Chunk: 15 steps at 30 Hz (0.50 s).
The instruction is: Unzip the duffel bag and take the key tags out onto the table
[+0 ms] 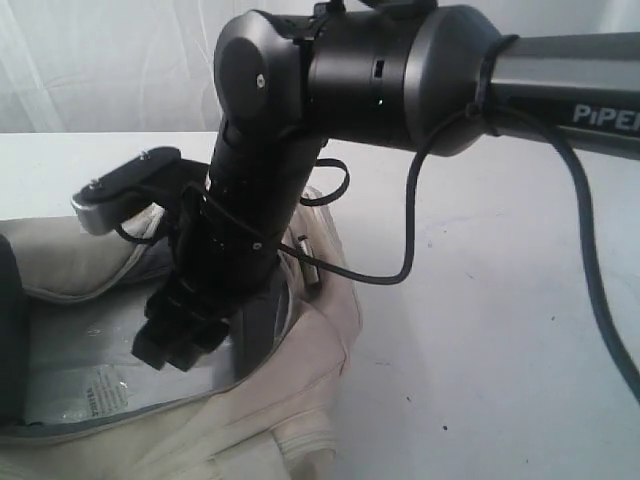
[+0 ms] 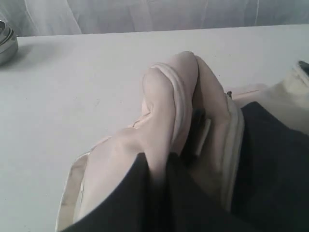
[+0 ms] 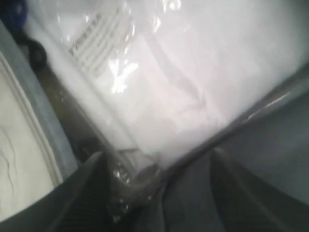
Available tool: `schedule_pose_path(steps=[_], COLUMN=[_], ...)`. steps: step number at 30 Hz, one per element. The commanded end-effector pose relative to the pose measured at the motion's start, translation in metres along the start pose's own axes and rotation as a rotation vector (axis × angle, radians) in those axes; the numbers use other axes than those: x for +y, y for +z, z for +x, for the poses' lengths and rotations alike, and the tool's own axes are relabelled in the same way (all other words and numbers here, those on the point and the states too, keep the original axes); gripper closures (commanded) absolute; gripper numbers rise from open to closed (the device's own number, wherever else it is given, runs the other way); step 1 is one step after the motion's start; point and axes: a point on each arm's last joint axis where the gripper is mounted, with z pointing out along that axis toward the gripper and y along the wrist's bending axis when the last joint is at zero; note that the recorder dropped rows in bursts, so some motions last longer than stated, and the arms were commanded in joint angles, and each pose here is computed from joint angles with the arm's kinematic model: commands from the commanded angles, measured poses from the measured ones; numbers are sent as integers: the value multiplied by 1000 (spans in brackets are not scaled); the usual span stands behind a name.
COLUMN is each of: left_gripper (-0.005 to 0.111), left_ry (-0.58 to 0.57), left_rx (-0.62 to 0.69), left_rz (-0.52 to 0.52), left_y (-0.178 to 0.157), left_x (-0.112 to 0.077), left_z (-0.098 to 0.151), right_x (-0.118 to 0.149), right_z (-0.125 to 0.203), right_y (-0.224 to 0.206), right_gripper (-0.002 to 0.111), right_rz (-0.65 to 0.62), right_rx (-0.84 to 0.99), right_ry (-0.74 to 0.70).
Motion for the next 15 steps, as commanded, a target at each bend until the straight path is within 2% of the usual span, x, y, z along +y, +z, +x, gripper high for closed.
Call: schedule_pose_path(steps=[1, 3, 5, 8, 10, 12, 15], left_gripper=[102, 91, 75, 45, 32, 27, 26], left_ry=[13, -20, -80, -126, -174, -200, -175], left_rx=[-152, -113, -82, -61, -32, 7, 68], left_rz=[56, 57, 92, 140, 171, 199, 283], left_y=[-5, -5, -5, -5, -5, -5, -7], left_x=[-4, -4, -7, -11, -14, -17, -25], left_z=[-16, -13, -10, -9, -7, -4, 1], right_x=[0, 2, 3, 3, 3, 3, 4], right_z=[-12, -14, -14, -14, -14, -14, -13], right_y=[-6, -6, -7, -8, -8, -8, -7], right_gripper=[51, 51, 51, 51, 51, 51, 51], right_rz=[2, -18, -28, -27, -27, -25, -32], right_rx=[-160, -188, -192, -193, -193, -196, -179], right_ry=[44, 65, 68, 53, 53, 53, 36])
